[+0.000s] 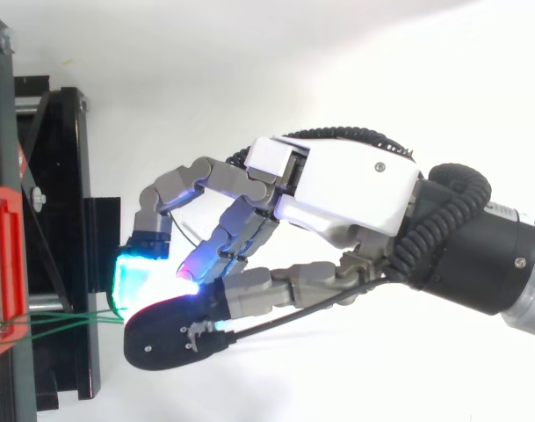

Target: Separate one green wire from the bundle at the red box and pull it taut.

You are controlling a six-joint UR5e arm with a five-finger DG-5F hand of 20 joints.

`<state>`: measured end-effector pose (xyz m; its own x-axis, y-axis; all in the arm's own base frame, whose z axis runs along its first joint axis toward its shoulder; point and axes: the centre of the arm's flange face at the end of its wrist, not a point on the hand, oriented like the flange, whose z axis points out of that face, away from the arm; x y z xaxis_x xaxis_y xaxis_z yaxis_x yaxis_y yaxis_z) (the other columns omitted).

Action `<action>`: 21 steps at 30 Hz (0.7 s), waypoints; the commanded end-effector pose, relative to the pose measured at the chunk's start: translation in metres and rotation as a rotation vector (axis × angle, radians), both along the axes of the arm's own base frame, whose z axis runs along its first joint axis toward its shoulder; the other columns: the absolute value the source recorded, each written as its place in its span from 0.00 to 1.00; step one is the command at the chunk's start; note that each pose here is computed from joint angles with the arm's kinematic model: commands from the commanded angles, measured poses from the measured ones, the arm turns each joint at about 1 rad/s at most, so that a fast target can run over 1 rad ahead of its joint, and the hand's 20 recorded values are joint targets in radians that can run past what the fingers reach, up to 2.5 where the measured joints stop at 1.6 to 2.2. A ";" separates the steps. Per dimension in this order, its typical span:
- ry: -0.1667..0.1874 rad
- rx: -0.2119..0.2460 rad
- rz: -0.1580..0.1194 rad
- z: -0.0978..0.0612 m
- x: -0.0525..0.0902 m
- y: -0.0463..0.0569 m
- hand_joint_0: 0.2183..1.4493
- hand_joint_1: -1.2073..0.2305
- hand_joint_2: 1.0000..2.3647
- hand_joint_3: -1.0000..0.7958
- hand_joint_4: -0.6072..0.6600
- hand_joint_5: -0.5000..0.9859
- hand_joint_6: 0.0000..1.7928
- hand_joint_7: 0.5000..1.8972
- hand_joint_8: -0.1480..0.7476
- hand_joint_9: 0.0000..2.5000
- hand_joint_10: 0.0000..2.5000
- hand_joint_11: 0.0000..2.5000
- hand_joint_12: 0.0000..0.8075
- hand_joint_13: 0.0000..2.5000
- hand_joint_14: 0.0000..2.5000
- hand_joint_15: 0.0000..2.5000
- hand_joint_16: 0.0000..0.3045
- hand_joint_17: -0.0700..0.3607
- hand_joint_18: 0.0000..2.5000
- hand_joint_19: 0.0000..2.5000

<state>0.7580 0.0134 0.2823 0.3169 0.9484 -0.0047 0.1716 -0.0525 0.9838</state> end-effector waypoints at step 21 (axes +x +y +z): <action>0.030 -0.006 0.000 0.004 -0.006 -0.001 0.31 0.26 0.01 0.48 0.35 0.27 0.49 0.44 0.34 0.25 0.00 0.04 0.38 0.20 0.00 0.11 0.15 0.40 0.18 0.20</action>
<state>0.7563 0.0137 0.2825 0.3164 0.9486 -0.0081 0.1821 -0.0524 0.9819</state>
